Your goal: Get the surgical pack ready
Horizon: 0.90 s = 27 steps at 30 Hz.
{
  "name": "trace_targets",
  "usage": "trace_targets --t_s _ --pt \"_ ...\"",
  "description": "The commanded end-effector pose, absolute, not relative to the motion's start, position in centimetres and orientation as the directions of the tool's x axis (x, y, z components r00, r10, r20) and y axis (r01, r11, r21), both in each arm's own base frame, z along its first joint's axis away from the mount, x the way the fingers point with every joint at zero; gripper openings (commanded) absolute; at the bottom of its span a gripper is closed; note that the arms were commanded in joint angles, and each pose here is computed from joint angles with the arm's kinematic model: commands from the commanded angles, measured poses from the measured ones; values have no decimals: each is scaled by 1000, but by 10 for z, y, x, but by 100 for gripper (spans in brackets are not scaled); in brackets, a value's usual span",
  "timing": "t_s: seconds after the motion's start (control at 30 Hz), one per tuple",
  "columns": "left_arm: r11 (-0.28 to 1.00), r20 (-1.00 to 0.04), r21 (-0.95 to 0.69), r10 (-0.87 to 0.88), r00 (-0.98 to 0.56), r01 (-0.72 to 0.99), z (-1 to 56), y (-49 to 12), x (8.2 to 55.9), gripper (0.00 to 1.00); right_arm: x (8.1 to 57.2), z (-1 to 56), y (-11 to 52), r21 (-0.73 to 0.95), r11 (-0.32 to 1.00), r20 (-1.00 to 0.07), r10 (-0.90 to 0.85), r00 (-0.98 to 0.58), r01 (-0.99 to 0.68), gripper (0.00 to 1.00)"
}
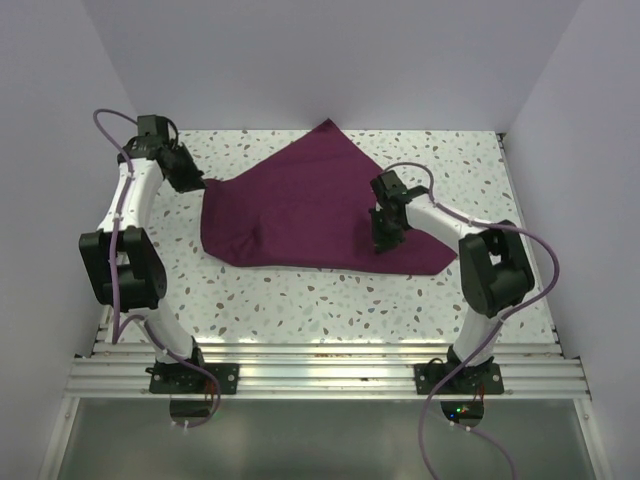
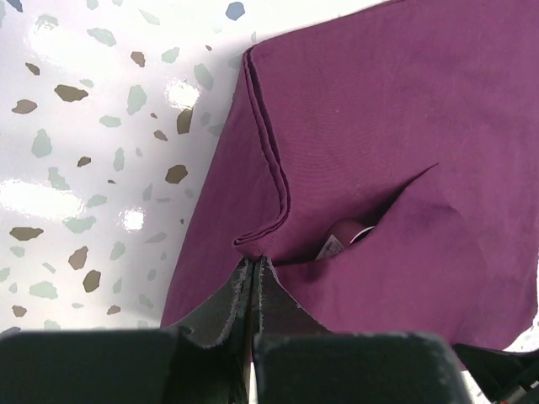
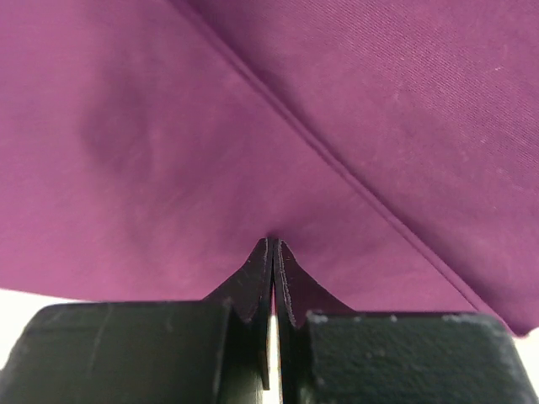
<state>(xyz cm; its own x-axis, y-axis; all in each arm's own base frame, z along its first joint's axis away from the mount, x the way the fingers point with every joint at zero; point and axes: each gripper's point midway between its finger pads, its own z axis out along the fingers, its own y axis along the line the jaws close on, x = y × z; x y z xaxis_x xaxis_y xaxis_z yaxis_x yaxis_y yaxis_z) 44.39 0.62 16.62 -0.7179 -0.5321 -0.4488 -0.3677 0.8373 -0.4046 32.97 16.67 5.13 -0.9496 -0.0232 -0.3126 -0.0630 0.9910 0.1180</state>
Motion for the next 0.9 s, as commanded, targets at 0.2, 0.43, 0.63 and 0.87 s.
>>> trace_targets --t_s 0.2,0.43,0.63,0.87 --pt "806 -440 -512 -544 -715 -298 208 -47 437 0 338 6 164 112 992 -287 -17 -958 -51 0" --pt "750 -396 -626 -542 -741 -214 239 -130 439 0 339 -8 171 121 992 -219 -2 -976 -29 0" --pt "690 -353 -710 -521 -778 -140 255 -217 443 0 338 -14 173 131 991 -194 2 -981 -24 0" --pt "662 -271 -747 -385 -882 -59 211 -338 439 0 328 -20 176 157 988 -156 22 -987 -3 0"
